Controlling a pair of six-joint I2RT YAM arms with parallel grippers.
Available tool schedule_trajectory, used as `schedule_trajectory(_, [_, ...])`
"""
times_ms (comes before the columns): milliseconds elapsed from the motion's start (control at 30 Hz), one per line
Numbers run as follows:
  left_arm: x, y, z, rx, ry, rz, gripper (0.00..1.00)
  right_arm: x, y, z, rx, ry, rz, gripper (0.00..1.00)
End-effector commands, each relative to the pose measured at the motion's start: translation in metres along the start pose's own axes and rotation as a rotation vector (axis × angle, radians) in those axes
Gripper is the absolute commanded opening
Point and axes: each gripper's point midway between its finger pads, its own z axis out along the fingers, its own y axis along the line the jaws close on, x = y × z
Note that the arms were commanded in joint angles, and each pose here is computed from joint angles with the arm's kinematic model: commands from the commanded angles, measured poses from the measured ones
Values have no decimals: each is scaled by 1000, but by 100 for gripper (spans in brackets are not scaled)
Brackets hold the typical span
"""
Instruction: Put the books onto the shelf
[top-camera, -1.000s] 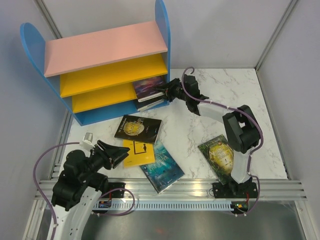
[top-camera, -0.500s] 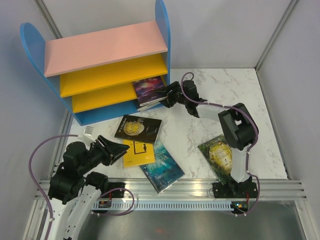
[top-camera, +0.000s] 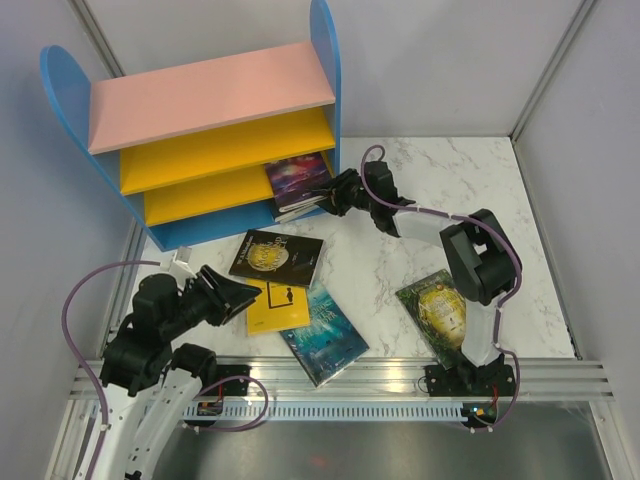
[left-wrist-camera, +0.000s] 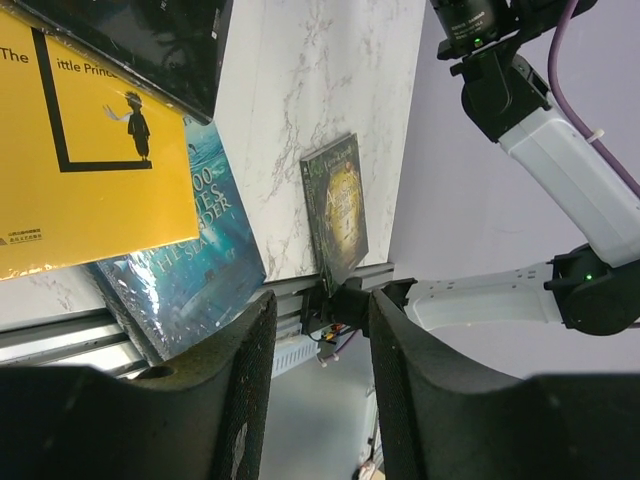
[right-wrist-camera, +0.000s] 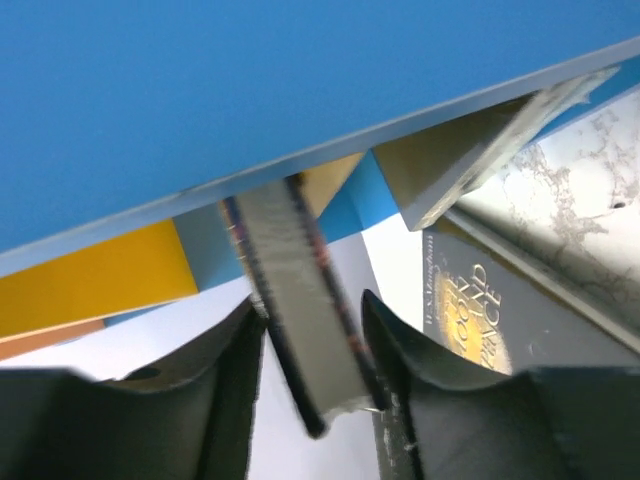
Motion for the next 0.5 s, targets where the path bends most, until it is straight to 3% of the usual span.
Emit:
schedule_trajectory(0, [-4, -9, 0, 35, -3, 82, 45, 8, 18, 3, -28, 23, -11, 35])
schedule_trajectory(133, [-5, -11, 0, 32, 0, 102, 45, 4, 25, 12, -48, 15, 5, 14])
schedule_trajectory(467, [-14, -16, -5, -17, -12, 183, 44, -14, 29, 39, -35, -74, 53, 3])
